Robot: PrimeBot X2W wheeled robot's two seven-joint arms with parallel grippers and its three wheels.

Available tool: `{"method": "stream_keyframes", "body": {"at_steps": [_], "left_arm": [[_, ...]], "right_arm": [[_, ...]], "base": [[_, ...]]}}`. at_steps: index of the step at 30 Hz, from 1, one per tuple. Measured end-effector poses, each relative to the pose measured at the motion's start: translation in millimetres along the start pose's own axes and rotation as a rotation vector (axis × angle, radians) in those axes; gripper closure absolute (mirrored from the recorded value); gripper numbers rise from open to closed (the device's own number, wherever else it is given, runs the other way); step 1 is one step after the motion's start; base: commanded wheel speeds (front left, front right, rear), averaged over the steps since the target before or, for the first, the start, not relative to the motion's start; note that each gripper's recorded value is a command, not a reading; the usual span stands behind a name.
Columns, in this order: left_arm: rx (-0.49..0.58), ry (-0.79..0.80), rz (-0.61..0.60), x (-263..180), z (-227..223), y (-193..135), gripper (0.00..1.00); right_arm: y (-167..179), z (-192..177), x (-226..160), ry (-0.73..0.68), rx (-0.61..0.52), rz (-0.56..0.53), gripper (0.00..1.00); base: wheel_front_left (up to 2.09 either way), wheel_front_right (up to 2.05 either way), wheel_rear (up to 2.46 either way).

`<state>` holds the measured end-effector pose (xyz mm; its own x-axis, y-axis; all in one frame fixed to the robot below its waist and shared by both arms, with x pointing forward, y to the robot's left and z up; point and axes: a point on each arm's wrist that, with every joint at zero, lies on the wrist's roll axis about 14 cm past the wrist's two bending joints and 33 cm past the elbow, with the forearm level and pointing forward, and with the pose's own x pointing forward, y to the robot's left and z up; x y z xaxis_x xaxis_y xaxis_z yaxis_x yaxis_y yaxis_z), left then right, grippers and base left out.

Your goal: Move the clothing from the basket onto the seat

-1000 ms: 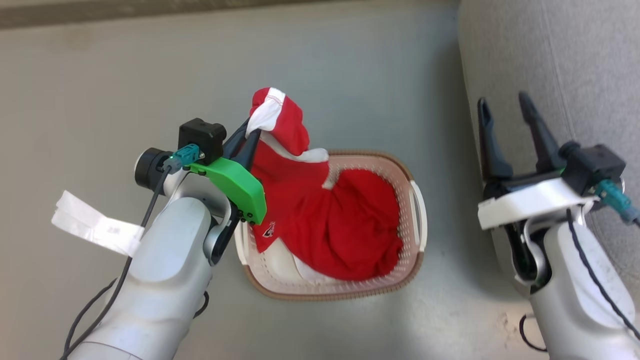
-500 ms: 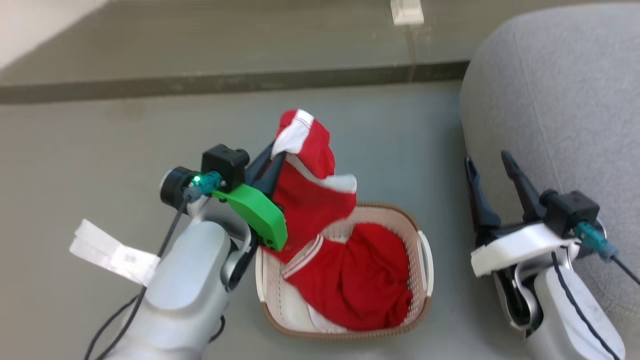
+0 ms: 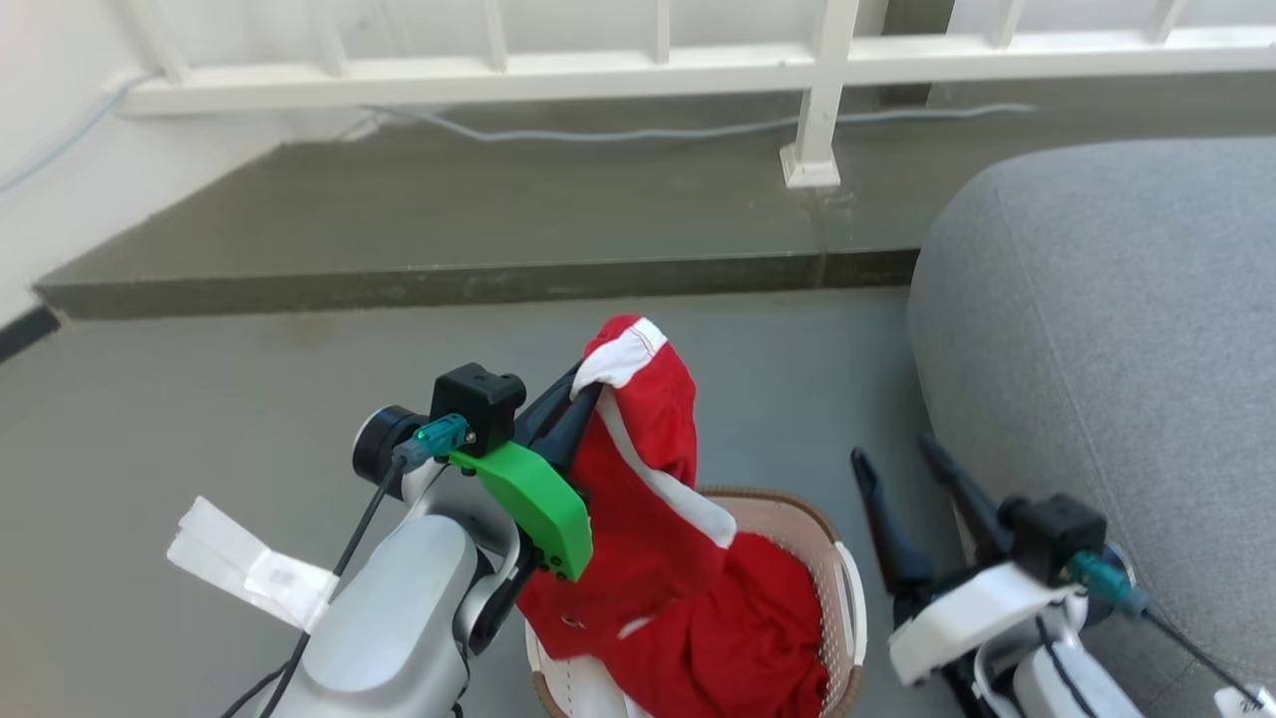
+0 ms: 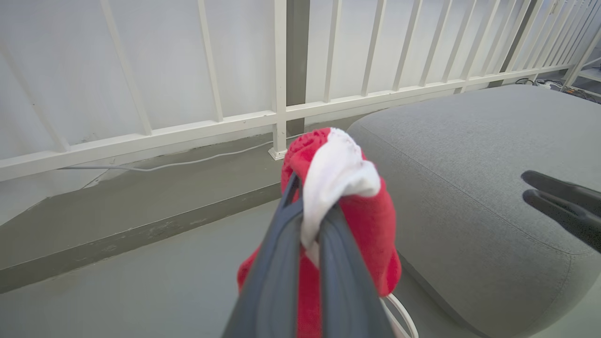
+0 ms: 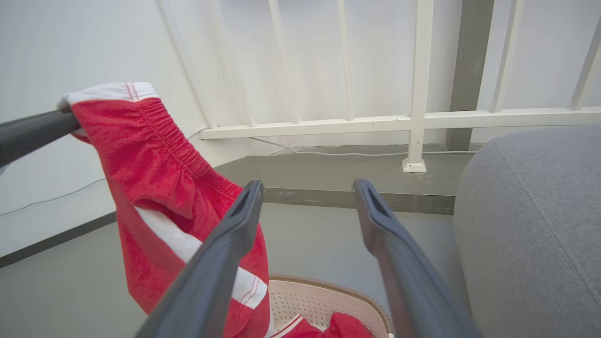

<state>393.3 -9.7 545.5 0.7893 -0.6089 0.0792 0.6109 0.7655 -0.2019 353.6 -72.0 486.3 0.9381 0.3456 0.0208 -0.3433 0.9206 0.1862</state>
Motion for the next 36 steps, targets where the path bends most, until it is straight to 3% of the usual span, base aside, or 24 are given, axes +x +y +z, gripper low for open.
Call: {"method": "stream_keyframes", "body": {"at_steps": [18, 32, 33, 34, 35, 36], "left_arm": [[0.024, -0.021, -0.096, -11.1, 21.2, -36.9, 1.0], [0.018, -0.025, -0.118, -21.8, 28.6, -49.6, 1.0], [0.015, -0.023, -0.119, -22.7, 28.8, -50.6, 1.0], [0.013, -0.021, -0.123, -23.3, 28.5, -52.2, 1.0], [0.014, -0.017, -0.126, -23.8, 27.9, -53.4, 1.0], [0.013, -0.019, -0.126, -24.3, 28.4, -53.9, 1.0]], "right_arm": [[75.5, -8.0, -11.6, 0.024, 0.043, 0.23, 0.0], [124.6, -22.2, -0.8, 0.083, 0.01, 0.419, 0.0], [127.4, -22.4, 2.6, 0.086, 0.007, 0.432, 0.26], [127.7, -21.6, 4.3, 0.085, 0.01, 0.434, 0.79], [128.0, -20.9, 5.6, 0.085, 0.021, 0.434, 1.0], [128.7, -22.1, 6.0, 0.091, 0.031, 0.435, 1.0]], "base": [[0.0, 0.0, 0.0], [0.0, 0.0, 0.0], [0.0, 0.0, 0.0], [0.0, 0.0, 0.0], [0.0, 0.0, 0.0], [0.0, 0.0, 0.0]]}}
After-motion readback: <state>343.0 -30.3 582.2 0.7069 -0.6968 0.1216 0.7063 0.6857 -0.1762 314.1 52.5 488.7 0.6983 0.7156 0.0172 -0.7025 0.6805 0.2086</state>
